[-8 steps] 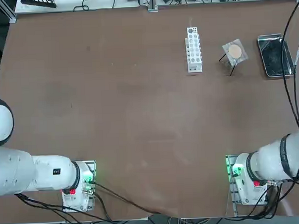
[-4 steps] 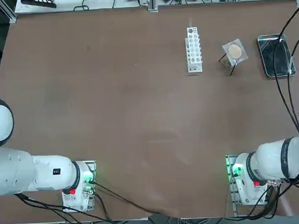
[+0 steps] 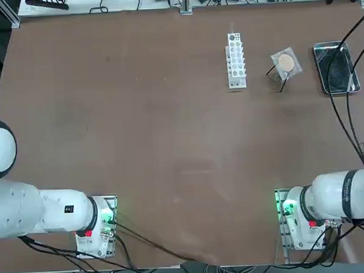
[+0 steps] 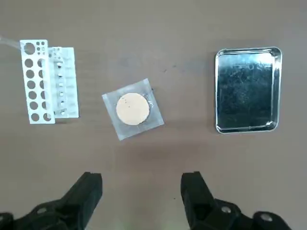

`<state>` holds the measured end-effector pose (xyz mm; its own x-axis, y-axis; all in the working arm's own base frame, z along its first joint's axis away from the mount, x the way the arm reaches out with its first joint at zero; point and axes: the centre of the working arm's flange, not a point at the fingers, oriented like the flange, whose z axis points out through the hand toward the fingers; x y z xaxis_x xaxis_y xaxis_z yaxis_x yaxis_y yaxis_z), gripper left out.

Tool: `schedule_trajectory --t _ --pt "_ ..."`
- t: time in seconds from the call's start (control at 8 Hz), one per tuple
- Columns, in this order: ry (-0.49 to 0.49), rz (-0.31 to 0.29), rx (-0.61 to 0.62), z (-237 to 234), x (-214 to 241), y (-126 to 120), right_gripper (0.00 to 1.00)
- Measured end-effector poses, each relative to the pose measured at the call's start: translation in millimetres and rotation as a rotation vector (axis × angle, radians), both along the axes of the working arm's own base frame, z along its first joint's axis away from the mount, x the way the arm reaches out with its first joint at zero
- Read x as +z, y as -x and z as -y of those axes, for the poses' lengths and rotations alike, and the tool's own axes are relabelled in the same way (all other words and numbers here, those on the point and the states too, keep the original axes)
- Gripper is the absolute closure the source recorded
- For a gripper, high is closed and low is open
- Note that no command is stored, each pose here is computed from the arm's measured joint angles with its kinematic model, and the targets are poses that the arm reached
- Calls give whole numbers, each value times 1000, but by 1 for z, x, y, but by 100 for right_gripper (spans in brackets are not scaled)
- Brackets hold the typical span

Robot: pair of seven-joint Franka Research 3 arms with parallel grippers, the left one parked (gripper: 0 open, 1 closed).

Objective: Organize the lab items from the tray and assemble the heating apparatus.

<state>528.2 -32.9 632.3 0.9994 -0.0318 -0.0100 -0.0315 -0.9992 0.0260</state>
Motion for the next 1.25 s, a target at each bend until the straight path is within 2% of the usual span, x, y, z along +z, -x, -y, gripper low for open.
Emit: schedule_trajectory --t 0.88,1.25 --pt "1 11 83 -47 3 1 0" --pt "-29 16 76 -54 4 1 0"
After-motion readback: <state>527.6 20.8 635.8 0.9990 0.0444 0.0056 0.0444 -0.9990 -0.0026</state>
